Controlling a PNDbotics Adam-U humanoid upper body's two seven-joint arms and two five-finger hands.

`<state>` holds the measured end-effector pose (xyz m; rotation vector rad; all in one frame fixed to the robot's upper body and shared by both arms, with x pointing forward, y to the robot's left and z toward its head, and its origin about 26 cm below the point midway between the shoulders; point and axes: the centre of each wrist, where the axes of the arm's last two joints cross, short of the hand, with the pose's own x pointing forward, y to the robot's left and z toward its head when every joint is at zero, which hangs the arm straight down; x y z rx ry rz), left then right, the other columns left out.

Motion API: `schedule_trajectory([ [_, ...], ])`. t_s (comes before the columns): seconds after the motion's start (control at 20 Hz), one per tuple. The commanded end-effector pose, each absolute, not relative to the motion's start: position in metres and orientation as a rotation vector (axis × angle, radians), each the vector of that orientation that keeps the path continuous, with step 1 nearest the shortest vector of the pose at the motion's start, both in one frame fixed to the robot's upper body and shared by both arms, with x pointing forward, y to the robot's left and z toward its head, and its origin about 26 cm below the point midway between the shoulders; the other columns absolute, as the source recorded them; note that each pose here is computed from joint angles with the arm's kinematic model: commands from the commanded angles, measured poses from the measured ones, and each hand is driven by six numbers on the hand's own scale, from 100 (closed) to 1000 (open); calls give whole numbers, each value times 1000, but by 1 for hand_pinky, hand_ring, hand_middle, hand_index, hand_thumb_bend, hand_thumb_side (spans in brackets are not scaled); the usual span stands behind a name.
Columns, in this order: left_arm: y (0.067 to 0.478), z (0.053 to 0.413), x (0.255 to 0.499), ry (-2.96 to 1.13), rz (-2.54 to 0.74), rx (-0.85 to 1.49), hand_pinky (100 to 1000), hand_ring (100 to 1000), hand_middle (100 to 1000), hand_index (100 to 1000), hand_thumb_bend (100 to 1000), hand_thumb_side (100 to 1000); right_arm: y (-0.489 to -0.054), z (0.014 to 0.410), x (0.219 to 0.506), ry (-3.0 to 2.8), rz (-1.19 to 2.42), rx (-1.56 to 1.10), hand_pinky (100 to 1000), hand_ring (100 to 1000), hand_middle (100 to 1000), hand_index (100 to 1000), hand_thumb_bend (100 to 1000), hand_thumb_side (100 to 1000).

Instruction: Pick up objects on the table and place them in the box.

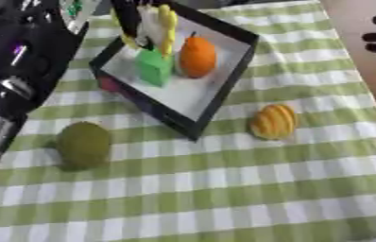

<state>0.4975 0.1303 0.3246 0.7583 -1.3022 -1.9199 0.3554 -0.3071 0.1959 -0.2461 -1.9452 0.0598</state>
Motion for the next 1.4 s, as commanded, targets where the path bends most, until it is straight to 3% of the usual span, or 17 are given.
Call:
schedule_trajectory([
  [0.05,130,329,499,-1320,-1916,752,664,609,547,601,520,100,-309,208,354,-1978,59,-257,781,708,756,894,100,728],
  [0.85,147,288,512,-1305,-1850,611,705,656,616,679,551,100,-306,208,355,-1976,74,-244,781,707,756,894,100,734],
  [0.9,149,291,512,-1312,-1845,620,754,754,756,800,708,100,-306,208,355,-1974,75,-245,782,706,756,894,100,735],
  [1.1,155,312,509,-1363,-1823,705,777,789,801,847,780,123,-306,205,355,-1964,82,-246,782,706,756,894,100,737],
  [1.4,162,345,500,-1428,-1787,797,800,822,813,861,797,100,-308,203,355,-1953,94,-252,782,706,755,893,100,700],
])
